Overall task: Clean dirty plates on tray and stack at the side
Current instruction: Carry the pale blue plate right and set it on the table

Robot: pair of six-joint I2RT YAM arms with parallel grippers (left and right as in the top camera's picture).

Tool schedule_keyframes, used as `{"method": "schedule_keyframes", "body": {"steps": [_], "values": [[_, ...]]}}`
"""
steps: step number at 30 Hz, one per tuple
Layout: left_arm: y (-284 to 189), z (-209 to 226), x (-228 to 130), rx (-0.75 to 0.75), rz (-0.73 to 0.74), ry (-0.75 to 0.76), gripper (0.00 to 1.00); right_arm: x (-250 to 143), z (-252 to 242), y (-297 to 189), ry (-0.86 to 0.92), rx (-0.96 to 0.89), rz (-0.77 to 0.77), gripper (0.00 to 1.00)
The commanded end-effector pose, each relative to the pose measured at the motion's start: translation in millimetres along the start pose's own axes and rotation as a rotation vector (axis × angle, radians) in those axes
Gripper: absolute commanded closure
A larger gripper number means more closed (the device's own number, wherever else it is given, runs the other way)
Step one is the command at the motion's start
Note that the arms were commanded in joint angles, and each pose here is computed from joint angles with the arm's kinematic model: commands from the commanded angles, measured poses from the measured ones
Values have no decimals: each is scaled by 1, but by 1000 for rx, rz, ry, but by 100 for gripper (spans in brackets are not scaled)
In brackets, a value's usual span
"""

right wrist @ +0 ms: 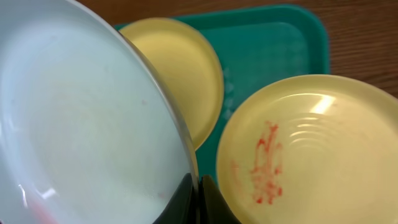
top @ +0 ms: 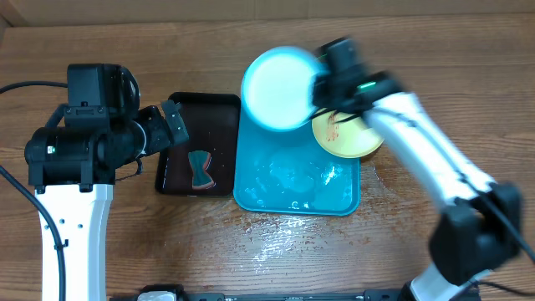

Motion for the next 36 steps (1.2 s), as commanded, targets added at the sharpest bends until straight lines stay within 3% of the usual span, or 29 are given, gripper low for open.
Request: {"method": "schedule_keyframes", "body": {"steps": [1, 9, 12, 15, 20, 31, 33, 34, 36], "values": [[-5, -3, 1, -18, -13, 17, 0, 32, -41, -74, 112, 269, -49, 96], [-5, -3, 1, -18, -13, 17, 0, 20, -230, -95, 565, -255, -37, 96], [-5, -3, 1, -18, -13, 17, 0, -1, -275, -92, 711, -401, -6, 96], [-5, -3, 1, -18, -13, 17, 0, -23, -301, -80, 784, -436, 55, 96], [-5, -3, 1, -18, -13, 17, 0, -55, -312, -55, 826, -451, 153, 96], [-5, -3, 1, -18, -13, 17, 0, -105, -274, -14, 735, -464, 367, 96], [-5, -3, 1, -18, -13, 17, 0, -105, -270, -13, 718, -461, 376, 84], [-5, -3, 1, -18, -13, 17, 0, -103, -269, -13, 702, -456, 373, 73], [-5, -3, 1, -18, -13, 17, 0, -97, -266, -17, 674, -447, 361, 67]]}}
Point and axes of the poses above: each gripper's point midway between its finger pads, its own y axis out along the fingers, its own z axis along the line the jaws close on, x = y × z, the point moved 10 cm from there along -y, back along the fingers, and after that the axes turned 4 degrees about -y, right-handed, at the moved point
